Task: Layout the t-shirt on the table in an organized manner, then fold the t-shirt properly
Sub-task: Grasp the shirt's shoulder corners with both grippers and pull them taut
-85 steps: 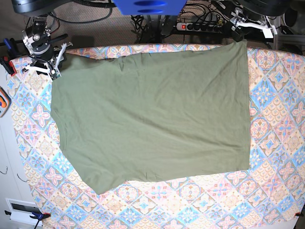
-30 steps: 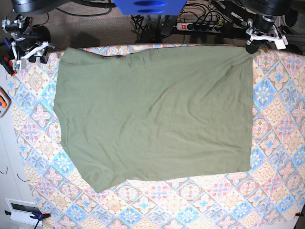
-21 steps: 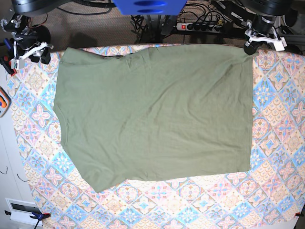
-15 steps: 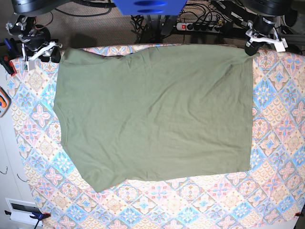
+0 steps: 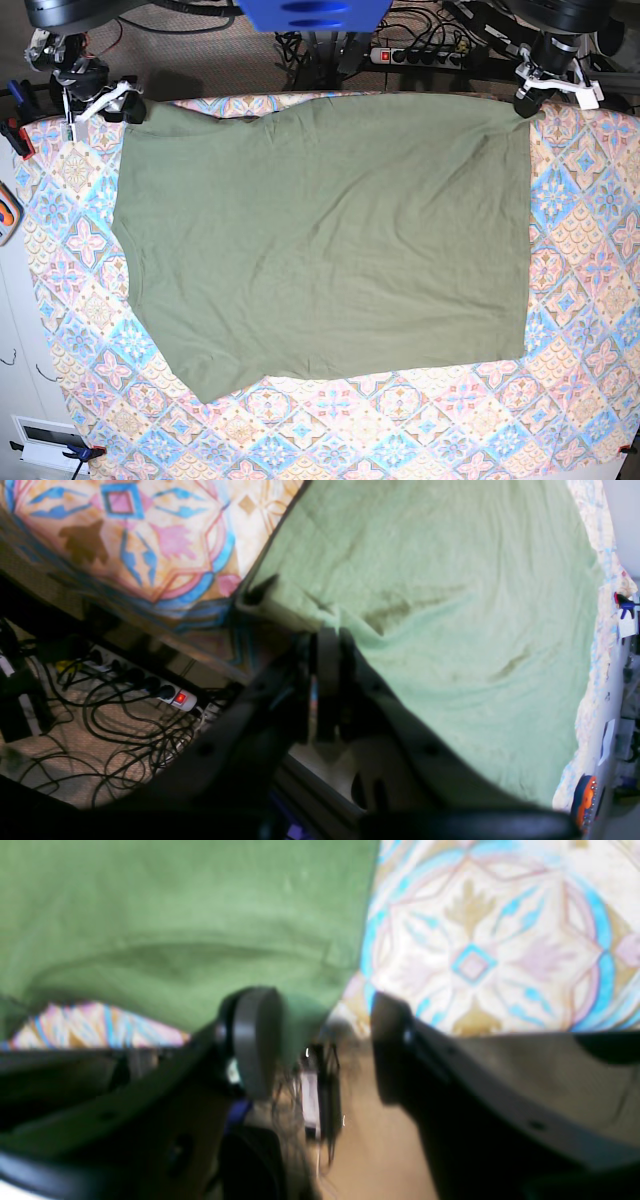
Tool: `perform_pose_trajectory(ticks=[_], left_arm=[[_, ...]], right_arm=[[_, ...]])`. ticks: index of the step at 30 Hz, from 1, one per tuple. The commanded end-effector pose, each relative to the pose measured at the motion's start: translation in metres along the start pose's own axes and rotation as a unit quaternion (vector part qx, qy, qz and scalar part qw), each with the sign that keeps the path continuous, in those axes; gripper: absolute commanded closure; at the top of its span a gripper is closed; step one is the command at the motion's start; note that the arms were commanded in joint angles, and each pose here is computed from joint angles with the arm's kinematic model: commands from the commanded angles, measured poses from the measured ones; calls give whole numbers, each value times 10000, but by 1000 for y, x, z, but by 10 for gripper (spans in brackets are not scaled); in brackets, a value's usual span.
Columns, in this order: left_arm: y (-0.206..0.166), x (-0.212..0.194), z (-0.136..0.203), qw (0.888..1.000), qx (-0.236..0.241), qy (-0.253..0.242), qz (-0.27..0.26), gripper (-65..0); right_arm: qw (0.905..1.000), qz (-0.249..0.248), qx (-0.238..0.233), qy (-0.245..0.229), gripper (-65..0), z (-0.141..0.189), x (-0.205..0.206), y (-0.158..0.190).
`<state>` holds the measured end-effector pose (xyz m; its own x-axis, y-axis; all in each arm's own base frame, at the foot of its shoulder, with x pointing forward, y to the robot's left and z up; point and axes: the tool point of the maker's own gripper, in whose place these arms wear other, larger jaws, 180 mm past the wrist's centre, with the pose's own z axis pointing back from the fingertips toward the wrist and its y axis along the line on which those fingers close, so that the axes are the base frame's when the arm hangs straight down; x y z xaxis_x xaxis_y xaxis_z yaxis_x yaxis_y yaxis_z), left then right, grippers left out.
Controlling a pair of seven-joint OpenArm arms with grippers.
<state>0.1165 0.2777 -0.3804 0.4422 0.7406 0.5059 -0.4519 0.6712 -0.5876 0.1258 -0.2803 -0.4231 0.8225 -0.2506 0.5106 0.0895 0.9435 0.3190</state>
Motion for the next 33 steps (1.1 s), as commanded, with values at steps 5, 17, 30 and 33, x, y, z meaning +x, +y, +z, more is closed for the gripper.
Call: perform_pose_trajectory(ticks=[5, 17, 30, 33], left_arm=[[-2, 7, 3, 9999, -50, -86, -70, 0], [-2, 7, 3, 9999, -50, -86, -70, 0], [-7, 19, 3, 9995, -116, -127, -278, 0], [-8, 25, 3, 9990, -141, -113, -414, 0]], right_arm=[[10000, 28, -74, 59, -290, 3, -1, -6], [9964, 521, 601, 305, -287, -11, -14, 30], [9994, 345, 39, -86, -2, 12, 6, -8], [9991, 245, -230, -242, -3, 25, 12, -25]])
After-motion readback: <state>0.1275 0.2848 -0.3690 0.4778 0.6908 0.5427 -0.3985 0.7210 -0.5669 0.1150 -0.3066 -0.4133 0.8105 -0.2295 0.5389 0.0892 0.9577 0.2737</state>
